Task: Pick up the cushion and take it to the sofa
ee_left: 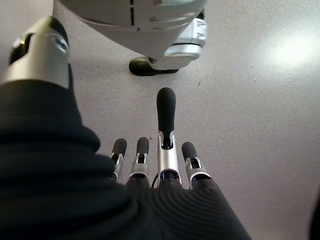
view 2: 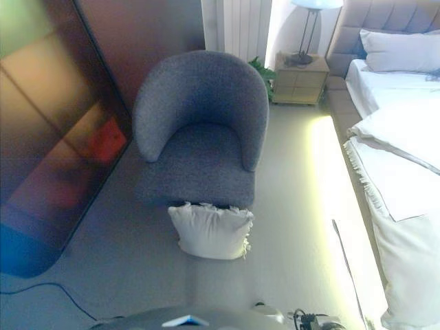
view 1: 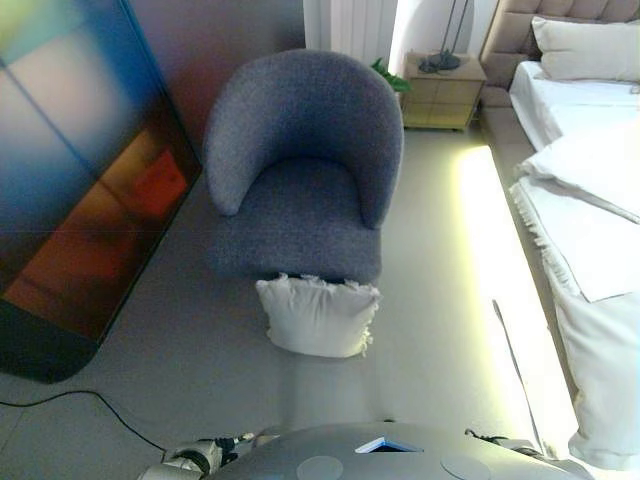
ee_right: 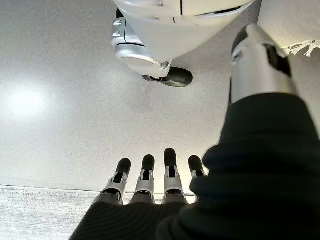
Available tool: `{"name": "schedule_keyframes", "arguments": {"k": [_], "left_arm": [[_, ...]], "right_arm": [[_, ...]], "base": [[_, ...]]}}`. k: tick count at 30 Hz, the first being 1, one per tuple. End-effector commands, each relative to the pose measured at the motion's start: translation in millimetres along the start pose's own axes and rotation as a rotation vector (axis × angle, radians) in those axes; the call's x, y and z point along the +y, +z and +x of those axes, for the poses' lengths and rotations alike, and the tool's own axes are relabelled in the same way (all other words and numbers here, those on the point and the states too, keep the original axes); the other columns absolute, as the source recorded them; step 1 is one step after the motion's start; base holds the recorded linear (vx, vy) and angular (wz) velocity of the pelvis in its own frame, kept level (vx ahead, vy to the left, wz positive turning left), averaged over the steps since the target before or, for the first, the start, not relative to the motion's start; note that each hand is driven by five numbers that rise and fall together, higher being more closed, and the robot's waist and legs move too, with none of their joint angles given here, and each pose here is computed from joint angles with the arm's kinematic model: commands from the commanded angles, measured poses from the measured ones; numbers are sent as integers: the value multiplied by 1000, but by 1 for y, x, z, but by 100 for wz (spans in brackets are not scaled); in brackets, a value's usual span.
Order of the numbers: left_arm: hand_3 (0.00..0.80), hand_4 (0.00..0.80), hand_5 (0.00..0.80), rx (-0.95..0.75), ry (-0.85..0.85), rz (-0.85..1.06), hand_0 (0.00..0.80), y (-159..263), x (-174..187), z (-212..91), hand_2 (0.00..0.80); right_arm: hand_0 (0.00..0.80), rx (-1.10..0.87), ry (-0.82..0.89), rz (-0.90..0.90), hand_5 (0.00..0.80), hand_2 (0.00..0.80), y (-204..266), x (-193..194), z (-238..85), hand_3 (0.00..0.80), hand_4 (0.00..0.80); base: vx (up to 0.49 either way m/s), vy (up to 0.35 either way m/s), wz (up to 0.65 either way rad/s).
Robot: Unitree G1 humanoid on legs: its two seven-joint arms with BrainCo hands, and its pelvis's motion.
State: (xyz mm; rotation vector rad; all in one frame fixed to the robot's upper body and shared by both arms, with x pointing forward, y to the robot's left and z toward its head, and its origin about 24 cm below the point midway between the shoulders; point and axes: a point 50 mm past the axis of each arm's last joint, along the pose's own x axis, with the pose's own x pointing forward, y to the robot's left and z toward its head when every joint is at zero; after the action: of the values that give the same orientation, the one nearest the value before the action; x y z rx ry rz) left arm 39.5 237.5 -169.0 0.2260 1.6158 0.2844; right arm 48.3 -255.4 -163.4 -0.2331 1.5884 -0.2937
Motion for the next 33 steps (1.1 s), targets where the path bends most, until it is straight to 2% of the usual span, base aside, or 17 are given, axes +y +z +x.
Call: {"name": "schedule_keyframes", "arguments": {"k": [1,7,19,22,28,33], "left_arm": [[0,0,0,-22,26,-34,0,10,7,-1,0],[0,0,0,0,24,-71,0,-1,10,1,0],[0,0,0,69,9,-47,0,-25,6,4,0],[0,0,0,55,22,-42,0,-19,15,4,0],[0,0,0,-21,70,-73,0,18,36,-2,0],[0,0,0,-76,73,-89,0,45,39,-8,0]], "right_arm": [[0,19,-29,-32,0,0,8,-2,-2,0,0],[0,8,-48,-56,0,0,6,-10,-1,0,0],[0,70,-89,-71,0,0,-9,-11,1,0,0],[0,55,-70,-61,0,0,-9,-5,1,0,0],[0,-59,-42,-45,0,0,10,8,-2,0,0],[0,-97,-20,-6,0,0,25,12,-5,0,0]], "base": [[-17,-42,-40],[230,56,-38],[554,187,-3],[570,271,-12],[396,223,-25],[242,10,18]]}}
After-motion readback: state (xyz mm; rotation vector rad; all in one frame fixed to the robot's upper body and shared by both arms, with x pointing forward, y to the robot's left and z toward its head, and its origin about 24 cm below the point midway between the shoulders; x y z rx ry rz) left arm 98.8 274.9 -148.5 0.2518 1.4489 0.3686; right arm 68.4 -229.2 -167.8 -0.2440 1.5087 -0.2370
